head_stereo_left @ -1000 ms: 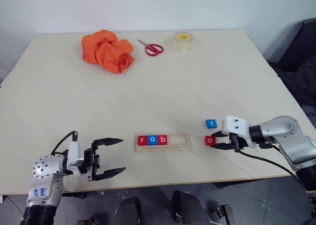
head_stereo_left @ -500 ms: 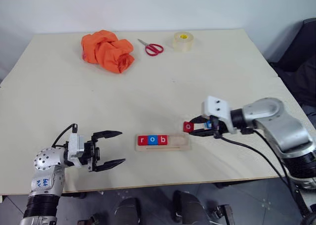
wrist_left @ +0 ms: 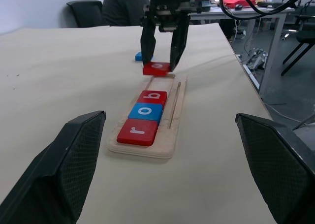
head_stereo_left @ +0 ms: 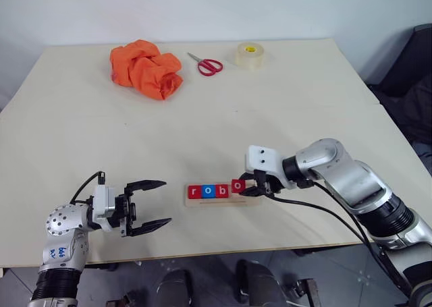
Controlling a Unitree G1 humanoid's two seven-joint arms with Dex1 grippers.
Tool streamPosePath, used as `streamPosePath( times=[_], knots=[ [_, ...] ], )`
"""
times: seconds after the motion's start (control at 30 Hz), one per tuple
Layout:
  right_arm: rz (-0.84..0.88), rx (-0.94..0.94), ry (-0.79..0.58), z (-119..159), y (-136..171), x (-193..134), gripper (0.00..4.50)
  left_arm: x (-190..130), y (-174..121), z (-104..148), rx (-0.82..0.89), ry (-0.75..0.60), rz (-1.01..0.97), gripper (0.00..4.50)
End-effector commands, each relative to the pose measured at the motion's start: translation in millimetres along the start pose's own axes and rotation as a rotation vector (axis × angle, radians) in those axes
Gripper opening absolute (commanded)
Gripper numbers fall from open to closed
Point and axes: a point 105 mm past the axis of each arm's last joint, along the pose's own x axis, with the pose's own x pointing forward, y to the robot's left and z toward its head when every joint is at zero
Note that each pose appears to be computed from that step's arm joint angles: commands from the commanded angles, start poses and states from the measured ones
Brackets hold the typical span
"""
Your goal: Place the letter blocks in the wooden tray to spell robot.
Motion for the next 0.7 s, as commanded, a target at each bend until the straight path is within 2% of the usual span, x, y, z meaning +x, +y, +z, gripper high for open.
streamPosePath(
  times=[0.03, 0.33, 0.6, 0.63, 0.7],
  knots=[
    [-0.005, -0.04, 0.003, 4, -1, 1, 1.44, -3, 1, 6, 0.035, -0.005, 0.01, 4.5],
    [-0.002, -0.055, 0.027, -2, -3, 10, 1.44, -3, 1, 7, 0.037, -0.004, 0.017, 4.5],
    [0.03, -0.07, -0.004, 8, 4, 10, 4.26, -4, 2, 6, 0.038, -0.002, 0.02, 4.5],
    [0.029, -0.071, -0.008, 9, 4, 9, 4.49, -3, 3, 6, 0.038, -0.003, 0.02, 4.5],
    [0.027, -0.072, -0.012, 11, 4, 8, 4.49, -3, 3, 6, 0.038, -0.004, 0.02, 4.5]
  ],
)
